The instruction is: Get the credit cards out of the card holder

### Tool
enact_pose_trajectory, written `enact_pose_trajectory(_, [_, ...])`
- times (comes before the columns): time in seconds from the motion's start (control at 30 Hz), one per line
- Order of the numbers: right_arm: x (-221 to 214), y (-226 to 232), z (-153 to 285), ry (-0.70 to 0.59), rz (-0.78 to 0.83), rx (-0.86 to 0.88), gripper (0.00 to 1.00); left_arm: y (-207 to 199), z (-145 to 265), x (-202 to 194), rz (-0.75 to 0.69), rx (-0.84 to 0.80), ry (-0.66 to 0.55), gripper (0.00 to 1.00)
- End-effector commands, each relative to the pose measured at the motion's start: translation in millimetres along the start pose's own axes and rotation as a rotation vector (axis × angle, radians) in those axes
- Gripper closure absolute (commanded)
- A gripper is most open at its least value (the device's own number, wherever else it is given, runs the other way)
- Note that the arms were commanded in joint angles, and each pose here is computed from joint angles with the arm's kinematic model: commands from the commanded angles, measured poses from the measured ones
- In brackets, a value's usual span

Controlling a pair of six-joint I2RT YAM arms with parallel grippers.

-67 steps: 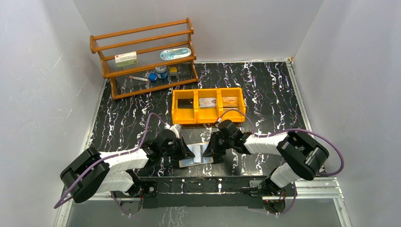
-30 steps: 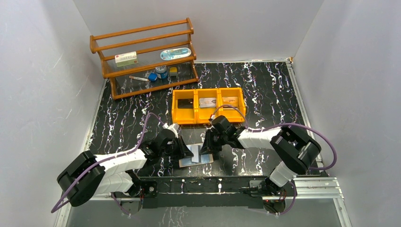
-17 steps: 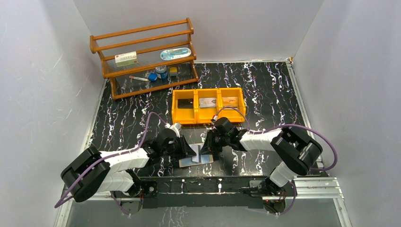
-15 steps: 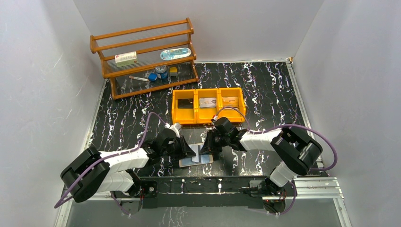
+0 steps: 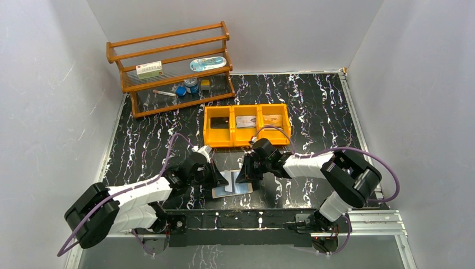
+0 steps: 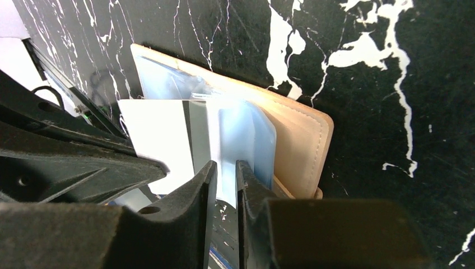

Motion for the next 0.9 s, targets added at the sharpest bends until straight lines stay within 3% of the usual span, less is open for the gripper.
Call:
enact_pose_trajectory(0.0, [0,-22,2,-0.013,0.026,-0.115,0.71,-5,11,14,-0.047,0.037,-0.046,1.00])
enact_pose_trajectory(0.1, [2,-6,7,-0.020,0.060,-0.063,0.69,-3,17,18,-0.061,0.062,-0.060,1.00])
enact_pose_trajectory(0.37, [14,37,34,-0.106,0.125,0.082,0.52,-12,33,31,-0.103,0.061,-0.109,1.00])
enact_pose_trajectory(0.63, [27,39,56,-0.255,0.120,0.110,0.37,-18,52,50,-0.149,0.097,-0.178,1.00])
enact_pose_trajectory(0.87, [55,26,76,-0.408,0.090,0.071,0.35,-38,54,64,-0.181,-0.023,-0.176,1.00])
Point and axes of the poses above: each gripper's point midway between its finger pads, its own z axis back along the fingers, its own y axis along the line the jaws close on, x = y × z, the point moved 1 cm from there along z, back along the fingers, and after that the axes turned 10 degrees about -z, right-handed, at the moved point
